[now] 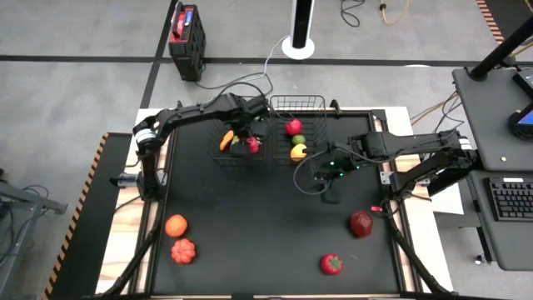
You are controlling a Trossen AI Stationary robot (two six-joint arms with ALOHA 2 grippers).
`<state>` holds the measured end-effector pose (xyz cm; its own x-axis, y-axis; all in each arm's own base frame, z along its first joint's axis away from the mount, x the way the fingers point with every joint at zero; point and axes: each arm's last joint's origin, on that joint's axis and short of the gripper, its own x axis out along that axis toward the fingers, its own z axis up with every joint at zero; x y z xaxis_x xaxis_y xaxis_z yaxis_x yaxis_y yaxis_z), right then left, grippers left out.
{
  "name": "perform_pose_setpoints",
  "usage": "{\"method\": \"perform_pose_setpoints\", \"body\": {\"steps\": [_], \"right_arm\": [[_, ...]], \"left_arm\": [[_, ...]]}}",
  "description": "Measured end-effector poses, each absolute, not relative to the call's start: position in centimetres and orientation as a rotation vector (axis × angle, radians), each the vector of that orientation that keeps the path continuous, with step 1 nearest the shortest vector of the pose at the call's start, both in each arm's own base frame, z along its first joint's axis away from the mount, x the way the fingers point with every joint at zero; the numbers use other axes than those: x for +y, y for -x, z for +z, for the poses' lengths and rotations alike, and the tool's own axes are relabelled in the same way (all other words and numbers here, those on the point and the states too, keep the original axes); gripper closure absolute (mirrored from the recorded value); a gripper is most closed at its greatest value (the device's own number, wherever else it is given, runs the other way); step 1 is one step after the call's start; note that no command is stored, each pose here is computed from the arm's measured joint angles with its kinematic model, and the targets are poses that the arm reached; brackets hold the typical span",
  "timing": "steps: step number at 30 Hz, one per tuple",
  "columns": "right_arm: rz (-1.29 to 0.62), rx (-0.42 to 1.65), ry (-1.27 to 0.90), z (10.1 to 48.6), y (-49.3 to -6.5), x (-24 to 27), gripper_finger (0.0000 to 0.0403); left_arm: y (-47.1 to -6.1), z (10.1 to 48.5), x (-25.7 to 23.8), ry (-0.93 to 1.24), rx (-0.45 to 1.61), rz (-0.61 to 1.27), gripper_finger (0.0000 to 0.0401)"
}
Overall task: Sort produce into baskets
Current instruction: Put the red bell pepper into the left wire basket
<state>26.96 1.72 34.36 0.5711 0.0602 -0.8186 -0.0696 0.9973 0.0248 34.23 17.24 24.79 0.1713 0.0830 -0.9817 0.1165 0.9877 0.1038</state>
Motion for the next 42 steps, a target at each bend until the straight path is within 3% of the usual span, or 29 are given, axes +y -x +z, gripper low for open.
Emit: {"method": "perform_pose_setpoints", "body": {"steps": [11, 42], "right_arm": [[0.076, 0.96, 0.01, 34.4, -27.0, 1.7, 0.0138], [0.08, 0.96, 0.017, 34.4, -27.0, 1.7, 0.0138]], "left_arm": [[-33.7, 23.0, 17.1, -0.154, 1.446, -0.02, 0.0145], [-34.0, 23.0, 17.4, -0.181, 1.434, 0.045, 0.0112]]}}
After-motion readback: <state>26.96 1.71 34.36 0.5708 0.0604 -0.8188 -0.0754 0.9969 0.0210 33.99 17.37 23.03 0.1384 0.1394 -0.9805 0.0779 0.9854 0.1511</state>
